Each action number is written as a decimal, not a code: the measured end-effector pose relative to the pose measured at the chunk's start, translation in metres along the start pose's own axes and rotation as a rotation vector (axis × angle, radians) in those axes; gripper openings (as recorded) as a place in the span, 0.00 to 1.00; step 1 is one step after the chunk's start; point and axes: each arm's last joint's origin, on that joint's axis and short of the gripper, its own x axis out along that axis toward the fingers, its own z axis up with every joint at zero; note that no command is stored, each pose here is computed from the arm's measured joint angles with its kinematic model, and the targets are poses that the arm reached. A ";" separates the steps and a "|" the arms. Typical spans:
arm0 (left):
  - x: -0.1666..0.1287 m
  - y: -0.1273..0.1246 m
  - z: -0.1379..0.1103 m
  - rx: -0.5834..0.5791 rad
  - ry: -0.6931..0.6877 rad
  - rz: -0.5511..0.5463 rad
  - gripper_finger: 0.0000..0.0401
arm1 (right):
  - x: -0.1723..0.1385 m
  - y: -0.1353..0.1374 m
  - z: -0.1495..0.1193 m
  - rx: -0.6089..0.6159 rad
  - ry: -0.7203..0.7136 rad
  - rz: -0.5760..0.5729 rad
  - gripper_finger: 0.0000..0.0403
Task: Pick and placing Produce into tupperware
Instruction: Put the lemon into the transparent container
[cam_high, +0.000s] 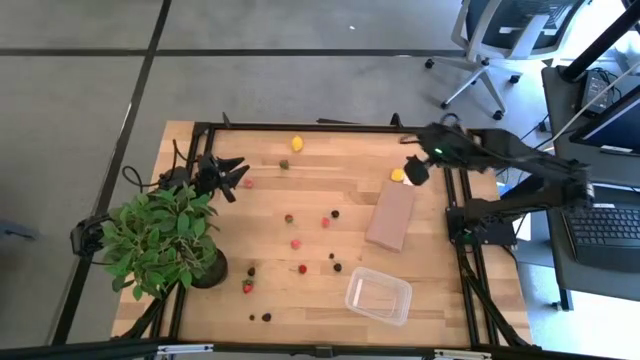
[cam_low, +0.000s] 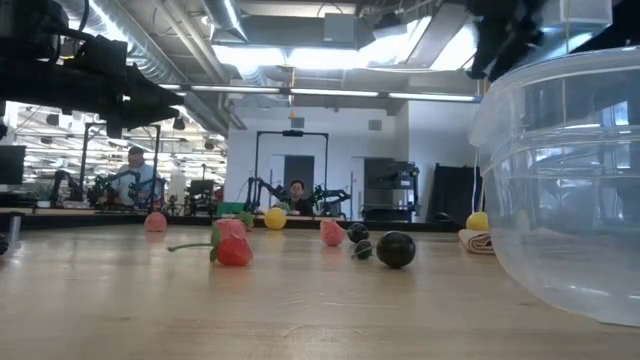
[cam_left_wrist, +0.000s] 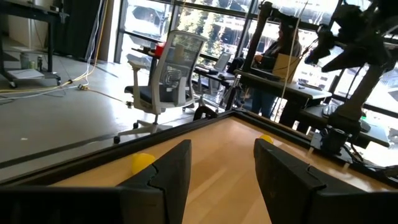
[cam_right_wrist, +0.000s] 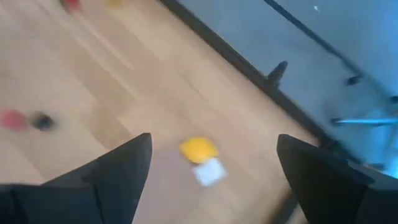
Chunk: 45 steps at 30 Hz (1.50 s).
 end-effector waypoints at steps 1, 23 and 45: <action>0.000 0.000 0.000 -0.004 0.000 0.000 0.41 | 0.005 0.002 0.007 -0.058 0.024 -0.015 0.86; 0.000 -0.002 -0.001 -0.058 0.021 -0.057 0.41 | 0.115 0.019 0.007 -0.690 0.322 -0.048 0.86; 0.000 -0.002 -0.001 -0.058 0.024 -0.056 0.41 | 0.195 0.004 -0.058 -0.765 0.264 0.101 0.86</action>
